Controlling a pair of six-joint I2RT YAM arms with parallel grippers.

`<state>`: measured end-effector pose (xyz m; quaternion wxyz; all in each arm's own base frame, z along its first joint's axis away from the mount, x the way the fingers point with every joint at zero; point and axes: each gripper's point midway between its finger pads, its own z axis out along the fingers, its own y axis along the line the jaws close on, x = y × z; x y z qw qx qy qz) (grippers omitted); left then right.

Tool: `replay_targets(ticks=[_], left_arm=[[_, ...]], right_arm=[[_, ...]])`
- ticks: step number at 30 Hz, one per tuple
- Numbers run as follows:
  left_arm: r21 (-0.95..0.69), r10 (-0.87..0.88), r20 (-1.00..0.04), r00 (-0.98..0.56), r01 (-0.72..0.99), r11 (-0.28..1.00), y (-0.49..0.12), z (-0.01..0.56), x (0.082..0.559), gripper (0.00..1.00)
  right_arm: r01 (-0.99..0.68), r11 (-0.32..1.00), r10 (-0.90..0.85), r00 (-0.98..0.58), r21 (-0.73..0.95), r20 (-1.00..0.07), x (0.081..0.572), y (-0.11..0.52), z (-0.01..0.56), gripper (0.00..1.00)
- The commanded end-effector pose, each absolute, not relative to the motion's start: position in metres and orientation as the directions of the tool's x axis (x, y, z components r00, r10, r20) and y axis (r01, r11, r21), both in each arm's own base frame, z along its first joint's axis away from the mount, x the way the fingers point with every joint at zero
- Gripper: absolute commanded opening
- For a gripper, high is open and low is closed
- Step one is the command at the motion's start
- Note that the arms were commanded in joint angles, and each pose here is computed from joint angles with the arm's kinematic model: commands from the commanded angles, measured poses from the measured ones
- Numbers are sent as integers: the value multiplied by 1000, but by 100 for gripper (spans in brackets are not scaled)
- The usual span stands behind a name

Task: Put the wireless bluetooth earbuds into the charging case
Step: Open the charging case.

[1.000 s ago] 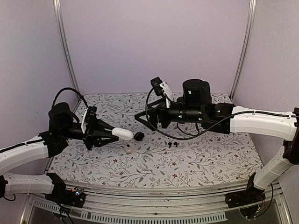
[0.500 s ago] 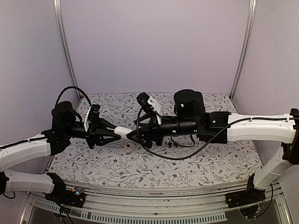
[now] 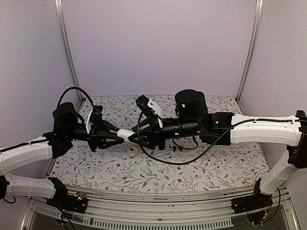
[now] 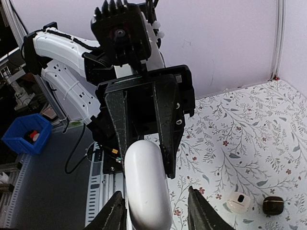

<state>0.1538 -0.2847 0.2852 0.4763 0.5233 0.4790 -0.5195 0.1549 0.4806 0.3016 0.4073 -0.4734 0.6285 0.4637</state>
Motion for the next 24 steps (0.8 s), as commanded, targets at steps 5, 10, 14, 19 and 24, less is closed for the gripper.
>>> replay_targets(ticks=[5, 10, 14, 19, 24], left_arm=[[59, -8, -998, 59, 992, -112, -287, 296, 149, 0], [168, 20, -985, 170, 982, -82, -290, 292, 144, 0], [235, 24, -971, 237, 970, -67, -291, 294, 141, 0], [260, 25, -965, 262, 963, -68, -293, 295, 138, 0], [258, 13, -966, 260, 963, -74, -293, 297, 135, 0]], right_arm=[[-965, 39, -200, -260, 258, -945, 154, 478, 313, 25], [-931, -31, -187, -351, 363, -917, 156, 468, 321, 22], [-903, -80, -206, -399, 422, -893, 153, 467, 321, 26], [-893, -23, -185, -438, 450, -880, 162, 468, 322, 33], [-891, 70, -166, -455, 449, -875, 177, 466, 316, 36]])
